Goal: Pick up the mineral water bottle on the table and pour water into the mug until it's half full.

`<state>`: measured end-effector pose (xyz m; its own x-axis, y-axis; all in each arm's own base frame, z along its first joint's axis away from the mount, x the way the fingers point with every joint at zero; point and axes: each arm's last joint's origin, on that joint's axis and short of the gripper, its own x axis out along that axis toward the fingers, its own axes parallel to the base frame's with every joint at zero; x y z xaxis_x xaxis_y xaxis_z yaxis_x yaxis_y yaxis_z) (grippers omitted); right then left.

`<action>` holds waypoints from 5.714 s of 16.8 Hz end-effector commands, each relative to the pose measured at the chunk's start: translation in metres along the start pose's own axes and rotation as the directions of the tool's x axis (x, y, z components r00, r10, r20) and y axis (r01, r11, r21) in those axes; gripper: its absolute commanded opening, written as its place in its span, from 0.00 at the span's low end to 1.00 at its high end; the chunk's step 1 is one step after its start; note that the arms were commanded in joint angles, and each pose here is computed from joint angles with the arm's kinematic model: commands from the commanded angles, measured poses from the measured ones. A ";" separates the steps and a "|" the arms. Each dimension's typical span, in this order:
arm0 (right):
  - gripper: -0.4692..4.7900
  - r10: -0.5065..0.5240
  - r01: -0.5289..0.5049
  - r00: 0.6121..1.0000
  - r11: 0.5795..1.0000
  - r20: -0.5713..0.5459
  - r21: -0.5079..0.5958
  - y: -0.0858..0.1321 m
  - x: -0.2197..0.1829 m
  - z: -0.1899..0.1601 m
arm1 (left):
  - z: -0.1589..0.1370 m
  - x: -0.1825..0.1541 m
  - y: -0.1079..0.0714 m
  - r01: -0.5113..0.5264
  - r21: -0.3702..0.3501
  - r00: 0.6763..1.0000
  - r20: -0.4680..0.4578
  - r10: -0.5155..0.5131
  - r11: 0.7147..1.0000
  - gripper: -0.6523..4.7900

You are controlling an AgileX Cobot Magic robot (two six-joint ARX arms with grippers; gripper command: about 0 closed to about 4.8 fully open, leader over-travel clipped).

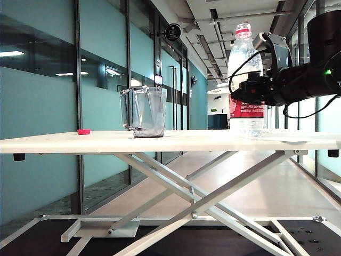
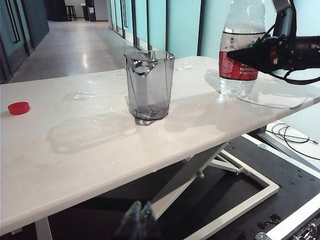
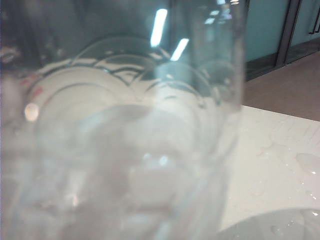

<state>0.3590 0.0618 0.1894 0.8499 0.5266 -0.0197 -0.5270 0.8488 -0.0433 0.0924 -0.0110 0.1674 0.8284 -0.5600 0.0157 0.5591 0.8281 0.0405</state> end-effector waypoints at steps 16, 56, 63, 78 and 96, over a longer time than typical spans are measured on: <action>0.37 -0.219 0.064 0.933 0.882 -0.284 -0.468 0.067 0.046 0.103 | 0.001 0.000 0.000 -0.005 0.005 1.000 0.004 0.005 1.000 0.11; 0.37 -0.506 -0.101 0.840 0.210 -0.196 -0.972 0.093 0.071 0.086 | -0.003 0.000 0.000 -0.003 0.000 1.000 -0.031 0.003 1.000 0.11; 0.37 -0.492 -0.090 0.859 0.126 -0.141 -0.988 0.105 0.073 0.092 | -0.004 0.000 0.000 -0.003 -0.007 0.999 -0.039 0.002 1.000 0.11; 0.37 -0.545 -0.106 0.829 0.067 -0.125 -0.992 0.105 0.072 0.094 | -0.005 0.000 0.000 -0.003 -0.015 0.999 -0.051 0.002 1.000 0.11; 0.37 -0.409 0.032 0.877 0.575 -0.253 -0.818 0.108 0.069 0.084 | -0.008 0.000 0.000 -0.001 -0.013 0.997 -0.077 0.000 1.000 0.11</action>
<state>0.3622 0.1942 0.2538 0.9568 0.0542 -0.2858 -0.2860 0.3550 -0.8901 0.0922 -0.0109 0.1590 0.8290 -0.5563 -0.0577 0.5578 0.8299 0.0116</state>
